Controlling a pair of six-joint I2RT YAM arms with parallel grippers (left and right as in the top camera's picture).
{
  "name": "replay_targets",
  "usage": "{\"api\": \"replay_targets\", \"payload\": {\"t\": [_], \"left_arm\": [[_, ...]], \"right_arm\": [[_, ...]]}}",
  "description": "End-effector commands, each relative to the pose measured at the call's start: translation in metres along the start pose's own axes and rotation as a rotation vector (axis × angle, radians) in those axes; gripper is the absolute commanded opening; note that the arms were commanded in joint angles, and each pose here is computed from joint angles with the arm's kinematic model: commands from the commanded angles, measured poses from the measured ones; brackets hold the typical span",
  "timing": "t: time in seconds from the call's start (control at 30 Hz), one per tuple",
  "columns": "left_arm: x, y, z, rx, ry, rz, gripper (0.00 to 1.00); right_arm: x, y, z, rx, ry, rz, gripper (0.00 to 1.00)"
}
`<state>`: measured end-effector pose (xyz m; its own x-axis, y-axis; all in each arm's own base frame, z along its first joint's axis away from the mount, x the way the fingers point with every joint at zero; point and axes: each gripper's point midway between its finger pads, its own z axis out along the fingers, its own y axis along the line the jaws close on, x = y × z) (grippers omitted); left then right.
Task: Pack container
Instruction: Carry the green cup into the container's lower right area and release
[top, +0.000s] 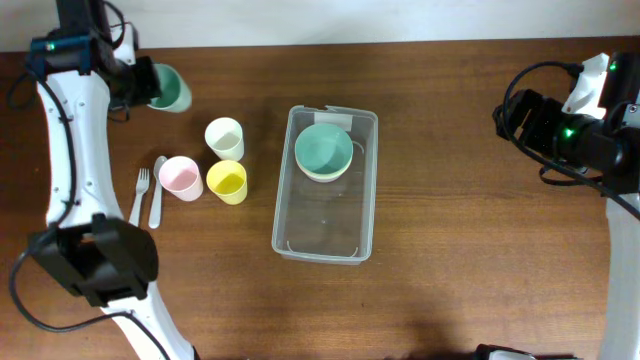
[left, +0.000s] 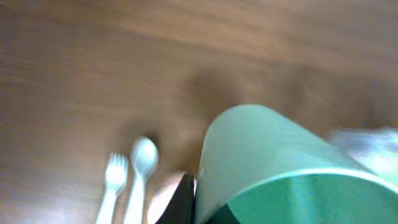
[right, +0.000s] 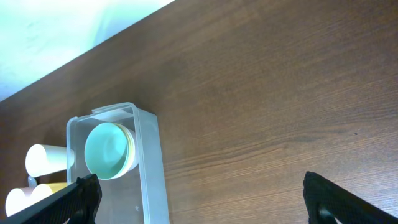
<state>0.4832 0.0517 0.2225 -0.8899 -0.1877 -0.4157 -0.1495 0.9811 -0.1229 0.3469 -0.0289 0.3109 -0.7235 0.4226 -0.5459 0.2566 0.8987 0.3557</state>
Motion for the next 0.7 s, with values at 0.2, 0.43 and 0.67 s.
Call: {"api": "replay_targets", "payload": {"t": [0.2, 0.43, 0.67], "left_arm": [[0.089, -0.163, -0.05, 0.221, 0.186, 0.305, 0.01], [0.157, -0.215, -0.027, 0.135, 0.311, 0.503, 0.01], [0.224, -0.236, 0.026, 0.123, 0.433, 0.612, 0.01]], "right_arm": [[-0.004, -0.002, -0.004, 0.009, -0.017, -0.008, 0.99], [-0.004, -0.002, -0.004, 0.009, -0.017, -0.008, 0.99], [-0.004, -0.002, -0.004, 0.009, -0.017, -0.008, 0.99]]}}
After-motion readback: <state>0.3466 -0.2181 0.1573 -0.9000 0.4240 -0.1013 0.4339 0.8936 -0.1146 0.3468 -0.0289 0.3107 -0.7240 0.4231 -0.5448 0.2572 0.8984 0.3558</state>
